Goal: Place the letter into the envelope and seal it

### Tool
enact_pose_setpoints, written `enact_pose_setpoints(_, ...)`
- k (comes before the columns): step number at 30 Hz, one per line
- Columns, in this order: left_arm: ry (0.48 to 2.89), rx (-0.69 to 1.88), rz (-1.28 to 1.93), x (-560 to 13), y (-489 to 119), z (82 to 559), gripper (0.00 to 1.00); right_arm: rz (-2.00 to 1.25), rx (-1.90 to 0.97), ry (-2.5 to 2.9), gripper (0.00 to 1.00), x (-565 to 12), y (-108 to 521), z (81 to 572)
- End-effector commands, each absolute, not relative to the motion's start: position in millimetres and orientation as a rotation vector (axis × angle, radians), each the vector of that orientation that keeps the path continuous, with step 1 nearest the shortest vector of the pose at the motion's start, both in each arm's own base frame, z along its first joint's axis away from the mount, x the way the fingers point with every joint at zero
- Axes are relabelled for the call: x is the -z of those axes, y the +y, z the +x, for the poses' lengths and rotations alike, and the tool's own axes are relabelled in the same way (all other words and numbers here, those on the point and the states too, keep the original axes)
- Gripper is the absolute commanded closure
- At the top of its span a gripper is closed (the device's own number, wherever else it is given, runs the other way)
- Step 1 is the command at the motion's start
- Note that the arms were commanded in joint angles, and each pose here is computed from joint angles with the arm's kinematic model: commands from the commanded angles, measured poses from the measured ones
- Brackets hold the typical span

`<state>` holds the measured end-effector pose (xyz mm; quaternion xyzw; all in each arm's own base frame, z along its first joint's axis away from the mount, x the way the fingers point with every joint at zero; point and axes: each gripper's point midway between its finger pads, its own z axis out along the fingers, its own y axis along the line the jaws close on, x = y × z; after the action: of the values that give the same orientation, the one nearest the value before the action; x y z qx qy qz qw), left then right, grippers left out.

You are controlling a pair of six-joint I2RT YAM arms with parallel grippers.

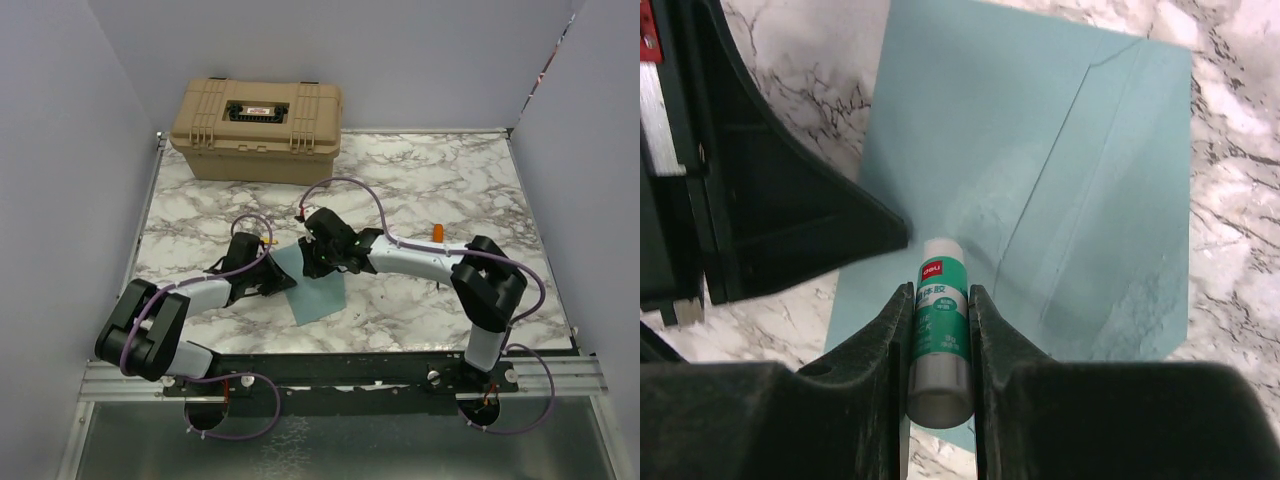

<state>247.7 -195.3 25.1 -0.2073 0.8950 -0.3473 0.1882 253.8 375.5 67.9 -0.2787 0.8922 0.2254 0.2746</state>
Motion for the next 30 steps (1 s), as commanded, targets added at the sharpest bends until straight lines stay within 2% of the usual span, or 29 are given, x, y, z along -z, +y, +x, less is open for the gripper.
enact_pose_setpoints(1, 2.587, 0.988, -0.652, -8, -190, 224, 1.0, -0.699, -0.419, 2.426, 0.99, -59, 372, 264)
enact_pose_setpoints(5, 2.647, 0.93, -0.777, 9, -178, 209, 1.0, -0.671, -0.317, 2.423, 0.99, -55, 367, 273)
enact_pose_setpoints(11, 2.674, 0.923, -0.887, 18, -173, 200, 1.0, -0.739, -0.284, 2.441, 0.99, -37, 372, 262)
enact_pose_setpoints(22, 2.624, 0.965, -1.139, 17, -171, 196, 1.0, -0.817, -0.135, 2.488, 1.0, -19, 361, 233)
enact_pose_setpoints(30, 2.566, 0.955, -1.276, 18, -166, 194, 1.0, -0.888, -0.133, 2.589, 1.0, -23, 350, 211)
